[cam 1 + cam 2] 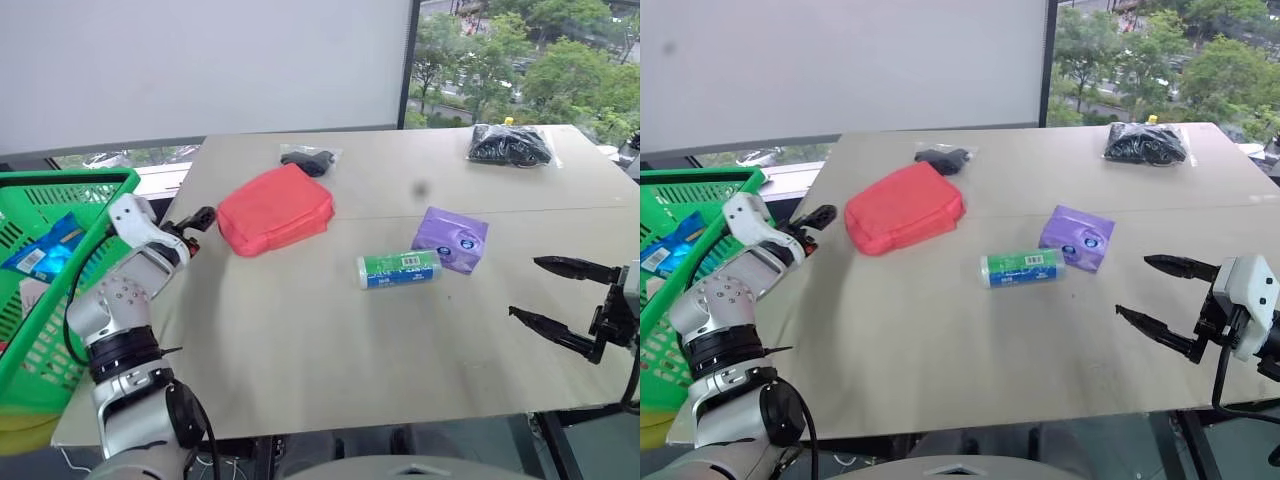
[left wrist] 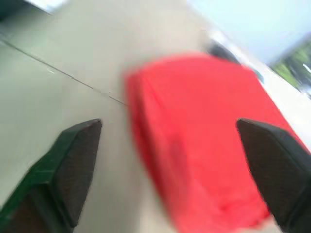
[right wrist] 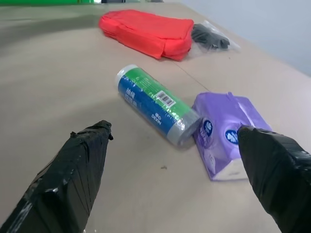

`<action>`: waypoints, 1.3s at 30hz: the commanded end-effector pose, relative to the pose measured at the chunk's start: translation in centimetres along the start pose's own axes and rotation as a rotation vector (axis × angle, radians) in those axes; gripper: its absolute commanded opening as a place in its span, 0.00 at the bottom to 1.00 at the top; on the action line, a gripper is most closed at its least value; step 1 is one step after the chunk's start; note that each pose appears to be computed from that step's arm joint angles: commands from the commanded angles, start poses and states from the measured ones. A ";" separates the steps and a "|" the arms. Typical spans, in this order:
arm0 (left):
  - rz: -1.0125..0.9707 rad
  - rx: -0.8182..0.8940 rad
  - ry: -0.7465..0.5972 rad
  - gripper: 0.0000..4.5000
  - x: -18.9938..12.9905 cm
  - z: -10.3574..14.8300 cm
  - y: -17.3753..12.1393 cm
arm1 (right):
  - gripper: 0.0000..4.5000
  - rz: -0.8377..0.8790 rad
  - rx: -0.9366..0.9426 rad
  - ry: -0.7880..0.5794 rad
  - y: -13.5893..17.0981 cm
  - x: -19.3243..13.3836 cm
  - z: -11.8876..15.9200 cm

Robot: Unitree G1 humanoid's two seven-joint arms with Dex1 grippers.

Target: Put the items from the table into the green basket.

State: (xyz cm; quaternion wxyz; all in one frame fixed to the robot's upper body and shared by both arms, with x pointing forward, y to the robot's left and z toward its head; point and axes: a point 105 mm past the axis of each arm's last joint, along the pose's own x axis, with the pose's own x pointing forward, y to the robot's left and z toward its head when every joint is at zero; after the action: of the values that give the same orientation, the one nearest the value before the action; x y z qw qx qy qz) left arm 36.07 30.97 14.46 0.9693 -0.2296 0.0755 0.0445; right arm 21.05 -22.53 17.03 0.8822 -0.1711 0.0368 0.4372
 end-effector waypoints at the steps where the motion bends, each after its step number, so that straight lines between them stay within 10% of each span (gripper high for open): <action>1: -0.547 0.204 -0.025 0.99 -2.7 1.6 -11.1 | 1.00 0.016 -0.043 -0.025 0.0 0.5 0.8; 10: -1.131 0.735 0.583 0.99 -8.6 -10.9 -17.7 | 1.00 0.080 -0.062 0.039 0.3 -0.1 0.5; 24: -1.099 1.288 0.628 0.99 -1.4 -18.3 -20.6 | 1.00 0.051 -0.079 0.060 0.7 -0.9 0.9; 26: -1.125 1.291 0.648 0.87 -1.5 -19.1 -20.6 | 1.00 0.049 -0.083 0.052 0.9 -0.6 0.9; 31: -1.120 1.252 0.574 0.52 -1.7 -17.6 -20.2 | 1.00 0.066 -0.084 0.038 1.1 0.1 0.8; 39: -0.917 0.740 0.291 0.52 -2.2 -6.0 -18.1 | 1.00 0.113 -0.084 -0.041 1.1 2.1 1.5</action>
State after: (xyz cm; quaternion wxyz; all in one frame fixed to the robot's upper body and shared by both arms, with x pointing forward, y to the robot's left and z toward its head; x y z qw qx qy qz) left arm 34.41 10.42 12.55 0.8493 0.1303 0.1861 -0.4766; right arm 21.23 -20.28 16.94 0.8513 -0.1939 0.0330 0.4864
